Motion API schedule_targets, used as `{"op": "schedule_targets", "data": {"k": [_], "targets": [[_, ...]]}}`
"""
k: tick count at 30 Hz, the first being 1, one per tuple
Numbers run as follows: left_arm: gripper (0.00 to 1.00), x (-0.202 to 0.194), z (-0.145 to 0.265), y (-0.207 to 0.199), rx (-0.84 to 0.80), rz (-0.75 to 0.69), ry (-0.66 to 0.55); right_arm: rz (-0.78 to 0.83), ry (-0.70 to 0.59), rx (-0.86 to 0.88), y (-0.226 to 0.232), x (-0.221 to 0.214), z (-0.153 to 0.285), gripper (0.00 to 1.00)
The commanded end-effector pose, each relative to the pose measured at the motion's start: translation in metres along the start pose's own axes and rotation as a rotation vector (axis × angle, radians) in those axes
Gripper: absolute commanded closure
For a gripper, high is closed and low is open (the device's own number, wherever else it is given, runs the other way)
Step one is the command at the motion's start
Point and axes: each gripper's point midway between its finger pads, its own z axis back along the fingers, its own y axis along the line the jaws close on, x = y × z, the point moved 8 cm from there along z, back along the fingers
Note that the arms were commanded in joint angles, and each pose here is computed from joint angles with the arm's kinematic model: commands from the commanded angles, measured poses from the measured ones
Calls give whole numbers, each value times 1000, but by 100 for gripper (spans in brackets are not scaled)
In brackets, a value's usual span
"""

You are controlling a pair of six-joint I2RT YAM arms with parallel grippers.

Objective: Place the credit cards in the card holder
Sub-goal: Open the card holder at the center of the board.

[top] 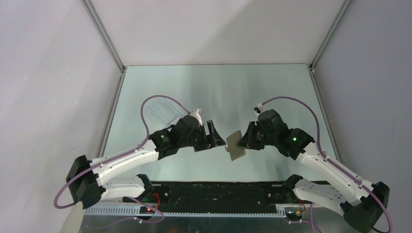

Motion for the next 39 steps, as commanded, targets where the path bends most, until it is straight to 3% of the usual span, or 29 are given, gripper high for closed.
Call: {"op": "schedule_targets", "data": {"k": [1,8,12,16,25,30,39], "targets": [[18,2,-7,-20,-59,-32,19,13,-20,53,11,7,5,100],[28,-8,-28,-24,-21,-46,73,15,-17,41,9,6,4,100],[46,-8,-31,-22,0,-37,58,17,-12,44,10,6,4,100],[58,-5,-31,-22,10,-41,28,16,-13,53,11,6,5,100],[65,-4,-38,-21,28,-35,25,13,-7,68,13,6,6,100],[76,-4,-45,-22,43,-23,31,10,-7,75,13,6,7,100],[76,-6,-49,-19,49,-24,54,4,-12,85,14,7,8,100]]}}
